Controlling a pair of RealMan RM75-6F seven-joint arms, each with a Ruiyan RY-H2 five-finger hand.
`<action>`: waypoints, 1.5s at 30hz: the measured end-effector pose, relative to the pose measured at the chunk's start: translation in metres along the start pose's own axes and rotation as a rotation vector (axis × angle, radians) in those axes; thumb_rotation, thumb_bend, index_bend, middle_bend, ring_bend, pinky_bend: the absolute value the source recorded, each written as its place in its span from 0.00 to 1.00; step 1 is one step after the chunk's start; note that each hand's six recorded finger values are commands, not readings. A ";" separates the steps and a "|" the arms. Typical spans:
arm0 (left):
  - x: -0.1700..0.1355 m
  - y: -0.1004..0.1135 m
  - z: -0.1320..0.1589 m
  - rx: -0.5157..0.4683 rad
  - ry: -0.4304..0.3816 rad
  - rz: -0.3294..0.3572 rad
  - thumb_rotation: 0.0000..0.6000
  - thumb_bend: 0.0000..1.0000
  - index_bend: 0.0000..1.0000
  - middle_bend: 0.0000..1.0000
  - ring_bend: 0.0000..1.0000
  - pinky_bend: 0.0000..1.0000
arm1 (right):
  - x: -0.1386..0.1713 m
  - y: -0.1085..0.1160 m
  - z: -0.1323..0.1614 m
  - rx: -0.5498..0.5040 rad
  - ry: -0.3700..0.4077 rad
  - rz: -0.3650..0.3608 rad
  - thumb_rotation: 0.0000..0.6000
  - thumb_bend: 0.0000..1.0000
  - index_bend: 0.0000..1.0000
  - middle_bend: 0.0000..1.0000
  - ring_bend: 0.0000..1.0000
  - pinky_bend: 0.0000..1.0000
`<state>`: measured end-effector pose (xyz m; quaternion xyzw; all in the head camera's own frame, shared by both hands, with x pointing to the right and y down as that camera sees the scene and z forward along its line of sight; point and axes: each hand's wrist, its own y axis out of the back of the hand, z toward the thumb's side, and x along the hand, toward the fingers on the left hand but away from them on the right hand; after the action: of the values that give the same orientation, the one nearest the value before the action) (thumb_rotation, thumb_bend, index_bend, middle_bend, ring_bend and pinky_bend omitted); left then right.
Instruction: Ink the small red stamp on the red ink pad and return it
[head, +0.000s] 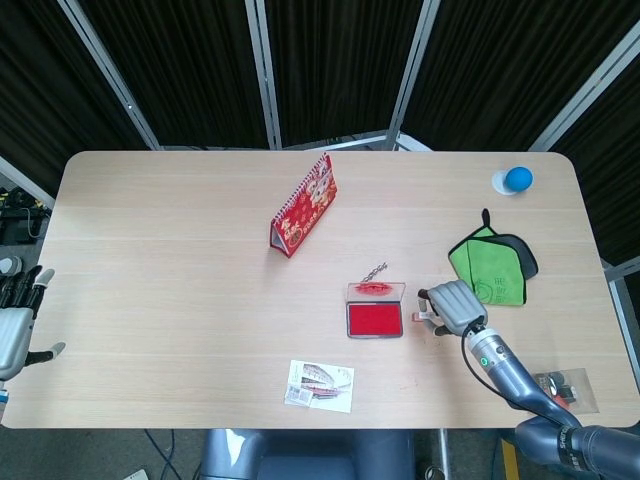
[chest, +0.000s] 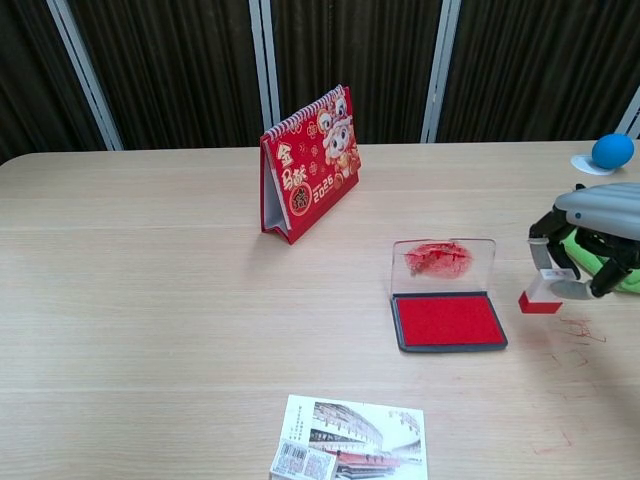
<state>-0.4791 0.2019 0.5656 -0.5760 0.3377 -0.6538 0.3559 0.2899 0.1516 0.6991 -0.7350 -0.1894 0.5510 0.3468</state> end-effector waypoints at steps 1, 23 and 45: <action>0.000 0.000 0.000 0.000 0.001 -0.001 1.00 0.00 0.00 0.00 0.00 0.00 | 0.000 -0.002 -0.002 -0.001 -0.004 0.003 1.00 0.62 0.59 0.62 0.87 1.00; 0.001 -0.003 0.000 0.007 0.006 -0.008 1.00 0.00 0.00 0.00 0.00 0.00 | 0.002 -0.031 -0.027 -0.007 -0.026 0.036 1.00 0.35 0.55 0.60 0.87 1.00; 0.000 -0.003 0.001 0.009 0.003 -0.009 1.00 0.00 0.00 0.00 0.00 0.00 | 0.005 -0.035 -0.032 -0.007 -0.033 0.040 1.00 0.26 0.47 0.53 0.87 1.00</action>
<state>-0.4787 0.2032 0.5686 -0.5747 0.3328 -0.6579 0.3553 0.3252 0.1698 0.7257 -0.7307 -0.1825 0.5690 0.3301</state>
